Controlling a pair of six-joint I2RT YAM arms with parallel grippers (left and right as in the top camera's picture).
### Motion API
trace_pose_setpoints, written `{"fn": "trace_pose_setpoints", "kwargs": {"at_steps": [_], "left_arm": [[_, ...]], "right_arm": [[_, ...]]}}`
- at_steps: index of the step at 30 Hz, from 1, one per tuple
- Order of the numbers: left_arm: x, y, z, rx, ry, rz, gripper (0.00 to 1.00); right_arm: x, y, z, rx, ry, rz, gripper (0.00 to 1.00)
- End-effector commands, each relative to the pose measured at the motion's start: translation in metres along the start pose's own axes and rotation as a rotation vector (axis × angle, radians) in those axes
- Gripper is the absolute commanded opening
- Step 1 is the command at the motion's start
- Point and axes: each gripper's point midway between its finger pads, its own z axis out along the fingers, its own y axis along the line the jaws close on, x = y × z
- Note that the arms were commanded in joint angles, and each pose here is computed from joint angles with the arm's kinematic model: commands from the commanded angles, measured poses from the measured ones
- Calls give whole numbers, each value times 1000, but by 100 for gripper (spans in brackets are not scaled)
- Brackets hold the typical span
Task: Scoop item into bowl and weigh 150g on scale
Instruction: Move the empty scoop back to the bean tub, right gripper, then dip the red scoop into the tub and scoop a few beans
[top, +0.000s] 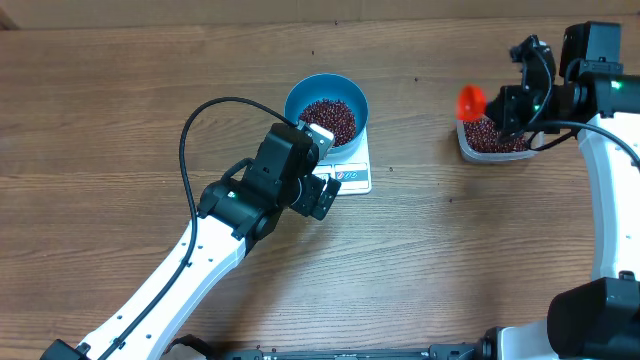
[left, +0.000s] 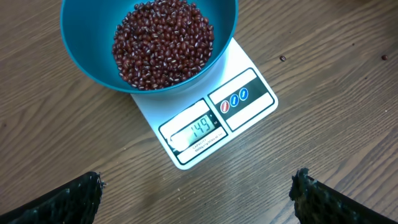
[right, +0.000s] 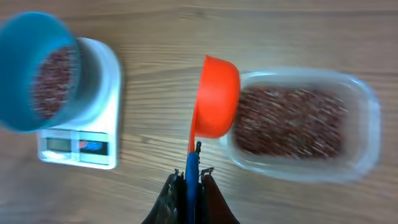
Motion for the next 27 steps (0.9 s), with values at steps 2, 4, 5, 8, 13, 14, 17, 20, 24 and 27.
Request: {"fn": "trace_pose_setpoints", "kwargs": {"at_steps": [2, 4, 5, 8, 13, 14, 17, 20, 24, 27], "left_arm": [[2, 0, 3, 3, 9, 10, 100], [2, 0, 3, 3, 9, 10, 99], [2, 0, 3, 3, 9, 10, 100], [3, 0, 3, 3, 10, 10, 99], [2, 0, 3, 3, 9, 10, 100], [2, 0, 3, 3, 9, 10, 100], [2, 0, 3, 3, 9, 10, 100], [2, 0, 3, 3, 9, 10, 100], [2, 0, 3, 3, 9, 10, 99], [2, 0, 3, 3, 9, 10, 100]], "right_arm": [[5, -19, -11, 129, 18, 76, 4], [6, -19, -11, 129, 23, 98, 4], [6, -19, -11, 129, 23, 101, 4], [7, -19, -11, 130, 26, 117, 4], [9, -33, -13, 213, 31, 117, 4], [8, -37, -13, 234, 30, 116, 4], [6, -41, -10, 250, 27, 115, 4], [5, -45, 1, 250, 41, 117, 4], [10, -53, 25, 250, 99, 130, 4], [18, -62, 44, 250, 153, 146, 4]]}}
